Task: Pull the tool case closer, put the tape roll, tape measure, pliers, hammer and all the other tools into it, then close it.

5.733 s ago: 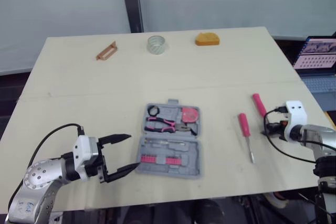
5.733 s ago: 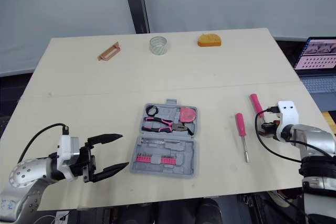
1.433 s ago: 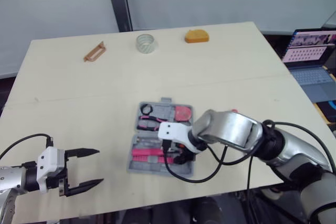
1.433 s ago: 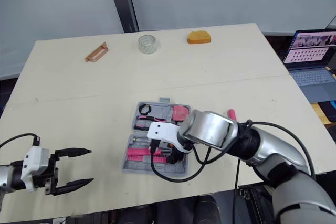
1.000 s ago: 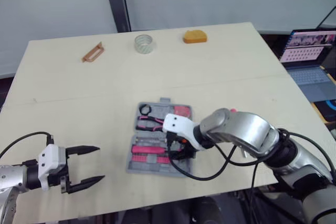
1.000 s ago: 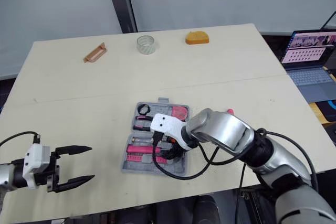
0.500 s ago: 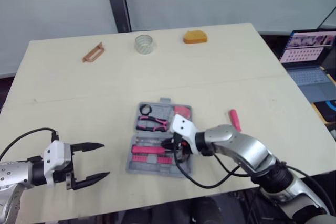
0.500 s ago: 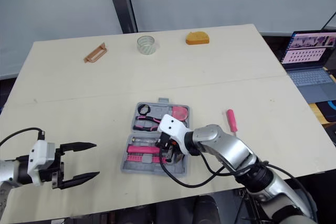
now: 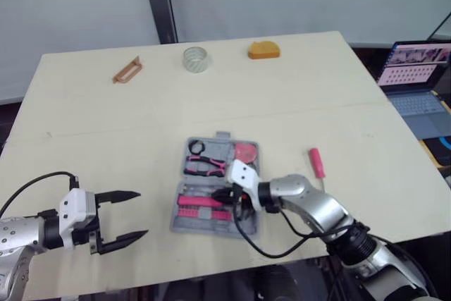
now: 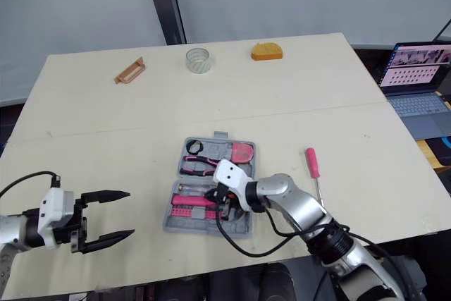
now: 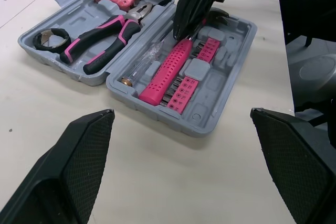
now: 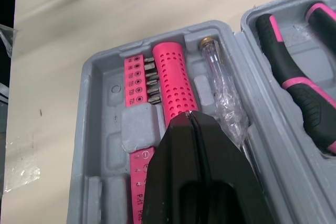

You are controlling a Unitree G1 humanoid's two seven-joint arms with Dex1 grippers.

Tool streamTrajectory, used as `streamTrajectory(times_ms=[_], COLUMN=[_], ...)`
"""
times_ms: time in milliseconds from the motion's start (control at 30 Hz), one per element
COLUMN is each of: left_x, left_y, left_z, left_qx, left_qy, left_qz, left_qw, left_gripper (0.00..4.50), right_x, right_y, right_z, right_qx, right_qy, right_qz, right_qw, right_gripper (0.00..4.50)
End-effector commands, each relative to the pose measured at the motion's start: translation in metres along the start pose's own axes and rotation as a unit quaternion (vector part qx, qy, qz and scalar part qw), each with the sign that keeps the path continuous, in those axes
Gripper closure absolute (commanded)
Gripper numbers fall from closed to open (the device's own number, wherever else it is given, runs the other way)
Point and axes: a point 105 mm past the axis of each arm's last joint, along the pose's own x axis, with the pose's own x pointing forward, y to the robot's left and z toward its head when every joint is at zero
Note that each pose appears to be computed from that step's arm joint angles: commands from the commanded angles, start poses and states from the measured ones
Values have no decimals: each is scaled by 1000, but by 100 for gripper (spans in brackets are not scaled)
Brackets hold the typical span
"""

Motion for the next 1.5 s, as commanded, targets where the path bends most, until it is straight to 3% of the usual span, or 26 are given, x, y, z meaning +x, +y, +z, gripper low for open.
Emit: streamTrajectory(times_ms=[33, 1500], left_x=[-4, -7], left_y=[0, 1], left_z=[1, 1], left_qx=[6, 9], left_qy=[-3, 1], left_qz=[5, 0], left_qw=[1000, 1000], left_gripper=[0, 0], right_x=[0, 8], right_y=[1, 12], right_z=[5, -68], right_qx=[-11, 52], right_qy=[-13, 82], right_qz=[5, 15], right_qw=[1000, 995], right_gripper=[445, 445])
